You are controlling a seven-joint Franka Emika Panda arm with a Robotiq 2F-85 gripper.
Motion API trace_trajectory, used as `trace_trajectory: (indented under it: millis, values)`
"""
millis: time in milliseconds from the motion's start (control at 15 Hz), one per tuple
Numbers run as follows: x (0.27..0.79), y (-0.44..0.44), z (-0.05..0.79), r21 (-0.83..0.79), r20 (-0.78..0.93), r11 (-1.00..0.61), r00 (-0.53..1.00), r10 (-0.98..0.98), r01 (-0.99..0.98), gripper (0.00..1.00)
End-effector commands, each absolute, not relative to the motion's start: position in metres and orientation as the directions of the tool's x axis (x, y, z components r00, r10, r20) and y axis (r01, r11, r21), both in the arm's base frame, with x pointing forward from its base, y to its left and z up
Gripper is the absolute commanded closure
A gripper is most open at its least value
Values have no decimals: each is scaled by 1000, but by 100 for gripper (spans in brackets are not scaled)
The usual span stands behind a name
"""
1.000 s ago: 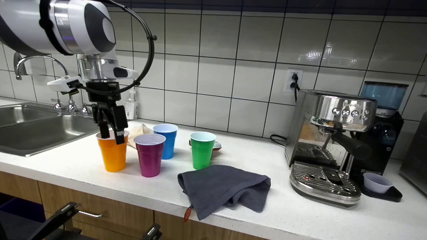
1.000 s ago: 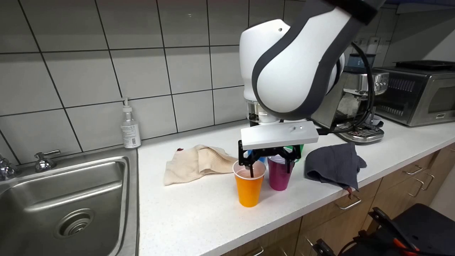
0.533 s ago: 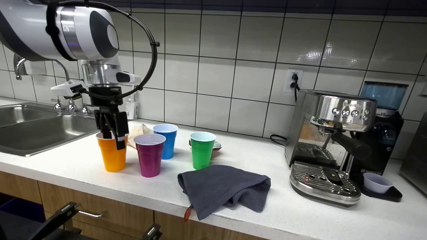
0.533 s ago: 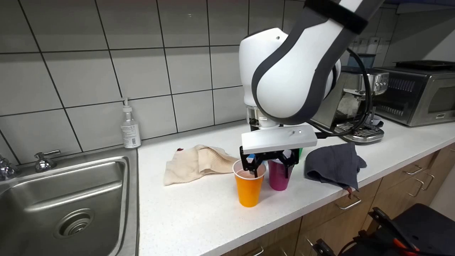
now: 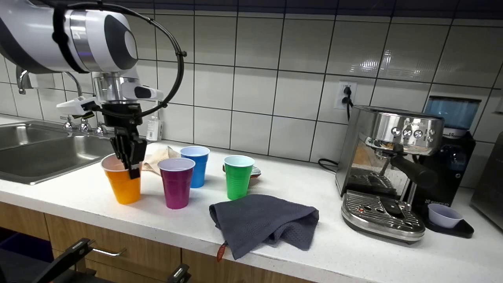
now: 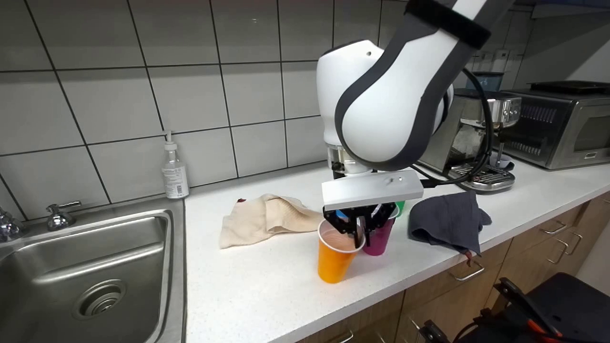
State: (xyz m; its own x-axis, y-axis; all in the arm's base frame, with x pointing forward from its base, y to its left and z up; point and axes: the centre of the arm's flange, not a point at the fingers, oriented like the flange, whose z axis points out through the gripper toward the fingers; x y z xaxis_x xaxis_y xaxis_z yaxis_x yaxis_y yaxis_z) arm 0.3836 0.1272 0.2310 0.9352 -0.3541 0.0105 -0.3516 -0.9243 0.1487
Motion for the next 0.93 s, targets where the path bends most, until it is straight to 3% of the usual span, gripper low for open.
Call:
trace_trajectory:
  millis: [0, 867]
  values:
    - [389, 133, 231, 148, 35, -923, 935, -353, -354, 100]
    - [389, 141, 279, 56, 60, -949, 950, -307, -311, 99]
